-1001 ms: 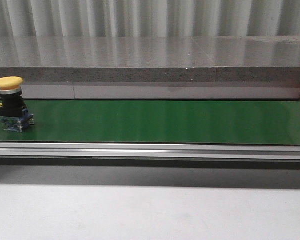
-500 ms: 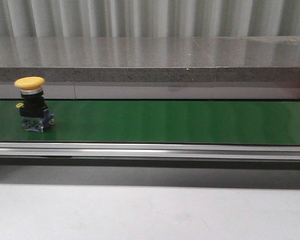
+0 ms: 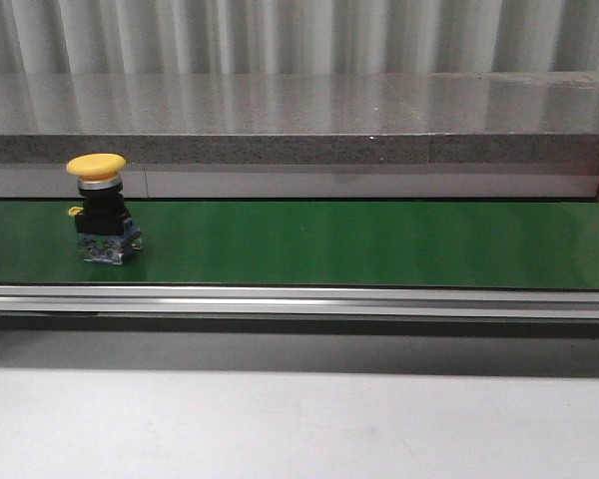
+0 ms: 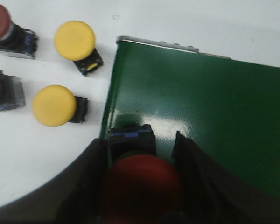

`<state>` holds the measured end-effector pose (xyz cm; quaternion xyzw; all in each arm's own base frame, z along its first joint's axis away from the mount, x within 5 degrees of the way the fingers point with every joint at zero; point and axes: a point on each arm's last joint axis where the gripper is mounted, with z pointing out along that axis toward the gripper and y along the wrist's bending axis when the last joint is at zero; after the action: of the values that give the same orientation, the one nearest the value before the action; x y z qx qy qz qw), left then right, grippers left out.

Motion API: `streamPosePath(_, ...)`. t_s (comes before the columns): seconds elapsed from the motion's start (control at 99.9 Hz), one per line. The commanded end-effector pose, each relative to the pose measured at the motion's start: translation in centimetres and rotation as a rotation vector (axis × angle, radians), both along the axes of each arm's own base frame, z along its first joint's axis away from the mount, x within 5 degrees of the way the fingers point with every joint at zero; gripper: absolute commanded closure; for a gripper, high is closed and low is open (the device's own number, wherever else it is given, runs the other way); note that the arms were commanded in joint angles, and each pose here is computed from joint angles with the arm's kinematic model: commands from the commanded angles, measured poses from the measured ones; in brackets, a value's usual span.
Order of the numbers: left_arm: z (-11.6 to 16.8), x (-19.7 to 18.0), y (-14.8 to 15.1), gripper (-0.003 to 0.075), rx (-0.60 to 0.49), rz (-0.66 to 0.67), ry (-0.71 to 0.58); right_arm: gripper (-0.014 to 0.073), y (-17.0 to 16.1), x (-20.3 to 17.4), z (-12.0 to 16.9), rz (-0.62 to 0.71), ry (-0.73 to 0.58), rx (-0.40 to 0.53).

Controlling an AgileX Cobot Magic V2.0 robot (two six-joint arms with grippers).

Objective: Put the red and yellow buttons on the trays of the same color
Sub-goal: 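Grasp another red button with the left gripper and set it on the belt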

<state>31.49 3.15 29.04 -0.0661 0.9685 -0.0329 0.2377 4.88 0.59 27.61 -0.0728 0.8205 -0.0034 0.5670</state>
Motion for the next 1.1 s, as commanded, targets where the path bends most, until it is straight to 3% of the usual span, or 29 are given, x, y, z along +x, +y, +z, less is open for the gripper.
streamPosePath(0.0, 1.0, 0.6, -0.8, 0.0634, 0.005, -0.023, -0.068, 0.0661, 0.0, 0.2, 1.3, -0.002, -0.083, 0.0)
streamPosePath(0.11, 0.1, 1.1, -1.0, 0.0623, -0.006, -0.026, -0.044, 0.0661, 0.0, 0.2, 1.3, -0.002, -0.083, 0.0)
streamPosePath(0.18, 0.0, 1.2, -1.0, 0.0569, -0.006, -0.026, -0.042, 0.0661, 0.0, 0.2, 1.3, -0.002, -0.083, 0.0)
streamPosePath(0.4, 0.6, 1.5, -1.0, 0.0197, -0.014, -0.022, -0.076, 0.0661, 0.0, 0.2, 1.3, -0.002, -0.083, 0.0)
streamPosePath(0.63, 3.9, 0.9, -2.7, 0.0176, 0.01, -0.101, -0.244, 0.0661, 0.0, 0.2, 1.3, -0.002, -0.083, 0.0)
streamPosePath(0.771, 6.2, -1.2, -4.7, 0.0267, 0.024, -0.166, -0.387, 0.0661, 0.0, 0.2, 1.3, -0.002, -0.083, 0.0)
streamPosePath(1.031, 7.5, -7.5, -7.8, 0.072, 0.004, -0.285, -0.545, 0.0661, 0.0, 0.2, 1.3, -0.002, -0.083, 0.0)
streamPosePath(1.091, 7.5, -9.0, -8.1, 0.0725, -0.003, -0.306, -0.567, 0.0661, 0.0, 0.2, 1.3, -0.002, -0.083, 0.0)
